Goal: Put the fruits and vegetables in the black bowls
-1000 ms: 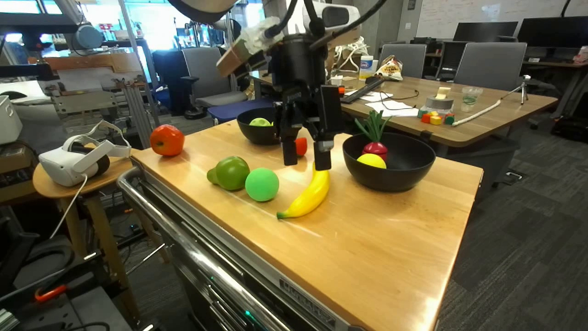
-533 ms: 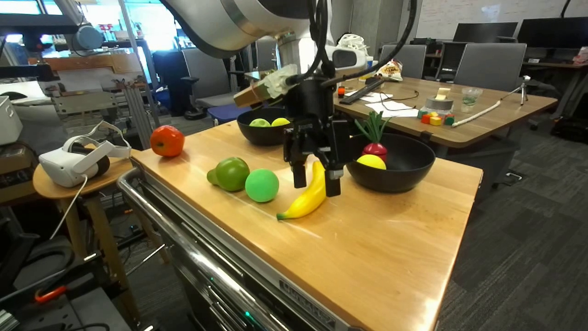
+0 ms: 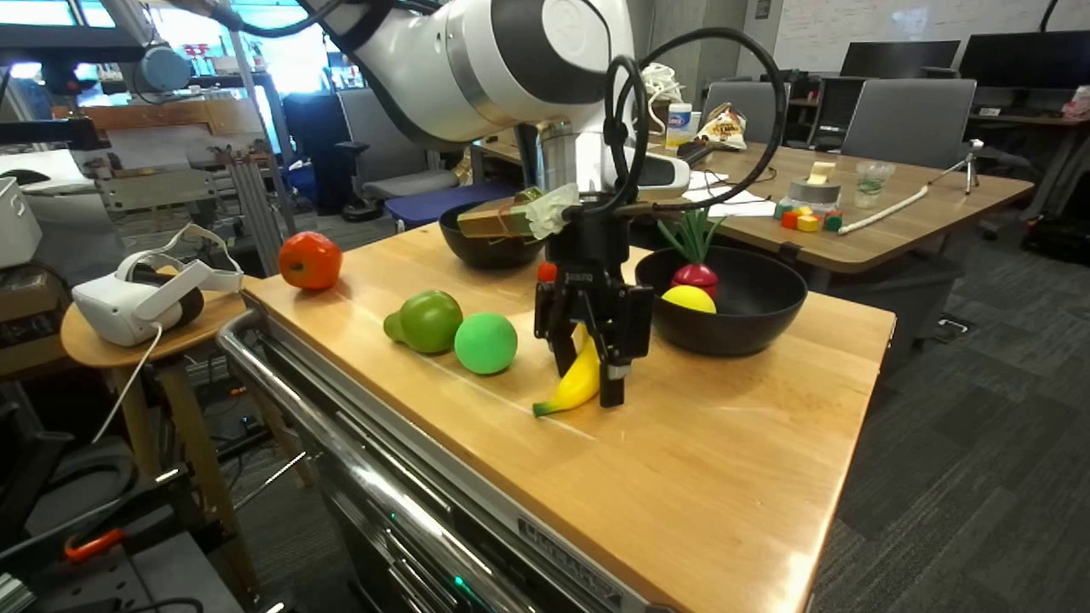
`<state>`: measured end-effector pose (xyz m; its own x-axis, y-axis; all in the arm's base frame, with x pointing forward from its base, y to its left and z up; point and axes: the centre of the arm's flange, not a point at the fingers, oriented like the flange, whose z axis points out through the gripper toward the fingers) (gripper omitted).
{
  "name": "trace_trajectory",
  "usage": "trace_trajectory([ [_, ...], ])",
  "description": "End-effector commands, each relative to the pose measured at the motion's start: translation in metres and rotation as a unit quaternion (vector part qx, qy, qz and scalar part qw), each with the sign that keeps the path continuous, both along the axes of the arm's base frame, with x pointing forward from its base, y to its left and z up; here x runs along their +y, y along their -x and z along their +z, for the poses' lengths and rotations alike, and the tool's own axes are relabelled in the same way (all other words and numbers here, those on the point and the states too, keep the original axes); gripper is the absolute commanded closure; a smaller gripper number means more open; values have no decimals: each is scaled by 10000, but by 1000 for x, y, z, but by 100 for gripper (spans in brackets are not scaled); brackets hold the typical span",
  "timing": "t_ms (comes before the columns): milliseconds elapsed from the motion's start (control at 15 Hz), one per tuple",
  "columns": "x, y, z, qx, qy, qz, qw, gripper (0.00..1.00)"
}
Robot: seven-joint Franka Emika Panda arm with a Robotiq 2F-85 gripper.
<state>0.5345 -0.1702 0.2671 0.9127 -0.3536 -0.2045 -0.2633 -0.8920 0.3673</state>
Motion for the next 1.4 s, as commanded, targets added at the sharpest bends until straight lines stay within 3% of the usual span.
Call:
trace_trajectory([
  [0, -7, -8, -6, 74, -192, 44, 9998, 63],
  [400, -6, -1, 13, 34, -158, 128, 9998, 100],
  [867, 22, -4, 90, -475, 100, 787, 9957, 100],
  [1333, 93, -25, 156, -972, 58, 1585, 9825, 100],
])
